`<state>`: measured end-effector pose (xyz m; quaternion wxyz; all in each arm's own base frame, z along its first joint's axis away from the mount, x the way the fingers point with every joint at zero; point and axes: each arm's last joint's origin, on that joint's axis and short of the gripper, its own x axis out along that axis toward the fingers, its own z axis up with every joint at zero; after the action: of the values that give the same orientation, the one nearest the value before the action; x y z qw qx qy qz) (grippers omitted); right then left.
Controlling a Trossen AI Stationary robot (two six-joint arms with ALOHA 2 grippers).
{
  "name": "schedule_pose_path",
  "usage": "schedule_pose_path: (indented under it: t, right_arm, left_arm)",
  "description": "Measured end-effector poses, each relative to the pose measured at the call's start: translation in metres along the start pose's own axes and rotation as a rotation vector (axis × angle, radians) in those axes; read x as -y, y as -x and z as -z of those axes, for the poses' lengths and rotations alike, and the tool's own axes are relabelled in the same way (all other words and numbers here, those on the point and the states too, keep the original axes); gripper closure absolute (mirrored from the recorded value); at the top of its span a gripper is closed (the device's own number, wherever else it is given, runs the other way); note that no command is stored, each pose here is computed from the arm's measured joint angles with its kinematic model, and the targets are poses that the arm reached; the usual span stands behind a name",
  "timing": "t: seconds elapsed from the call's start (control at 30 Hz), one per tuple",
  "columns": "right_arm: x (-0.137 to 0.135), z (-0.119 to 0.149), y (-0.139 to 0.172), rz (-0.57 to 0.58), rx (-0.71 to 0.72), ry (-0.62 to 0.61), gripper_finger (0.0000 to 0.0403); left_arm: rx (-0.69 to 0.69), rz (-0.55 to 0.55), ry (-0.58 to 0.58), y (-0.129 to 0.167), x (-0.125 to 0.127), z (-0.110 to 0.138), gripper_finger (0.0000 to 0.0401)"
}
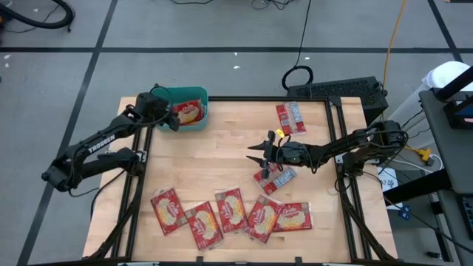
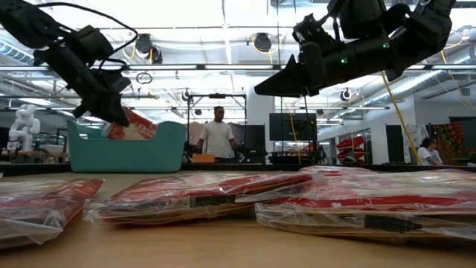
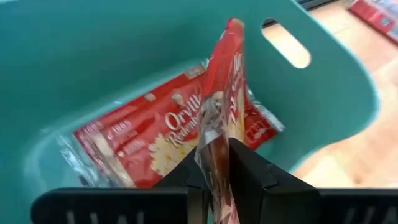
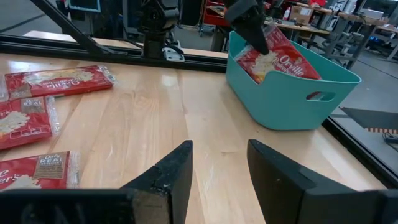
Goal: Sort popcorn bags into baskets
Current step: Put the red popcorn bag into the green bin
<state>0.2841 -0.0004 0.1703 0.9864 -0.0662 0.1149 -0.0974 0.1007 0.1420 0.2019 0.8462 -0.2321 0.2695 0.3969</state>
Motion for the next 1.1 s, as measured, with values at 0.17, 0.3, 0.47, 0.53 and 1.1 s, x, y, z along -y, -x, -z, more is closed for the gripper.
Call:
schedule_pose_path:
  t: [0.17, 0.3, 0.47, 0.53, 1.1]
  right_arm:
    - [0.000, 0.000, 0.000, -0.005, 0.001, 0.000, 0.0259]
    - [-0.001, 0.000, 0.000, -0.042, 0.004, 0.000, 0.0259]
    - [-0.001, 0.000, 0.000, -0.052, 0.005, -0.003, 0.0259]
    - [-0.001, 0.000, 0.000, -0.052, 0.005, -0.013, 0.0259]
    - [-0.004, 0.012, 0.001, -0.033, -0.129, -0.137, 0.0259]
  left_arm:
    - [0.014, -0.093, -0.042, -0.001, 0.001, -0.001, 0.0306]
    - [0.031, -0.197, -0.061, -0.001, 0.000, -0.001, 0.0250]
    - [0.112, -0.226, -0.098, -0.001, 0.004, -0.009, 0.0185]
    - [0.155, -0.217, -0.115, -0.001, 0.007, -0.012, 0.0167]
    - [0.274, 0.006, -0.181, 0.002, 0.052, -0.015, 0.0214]
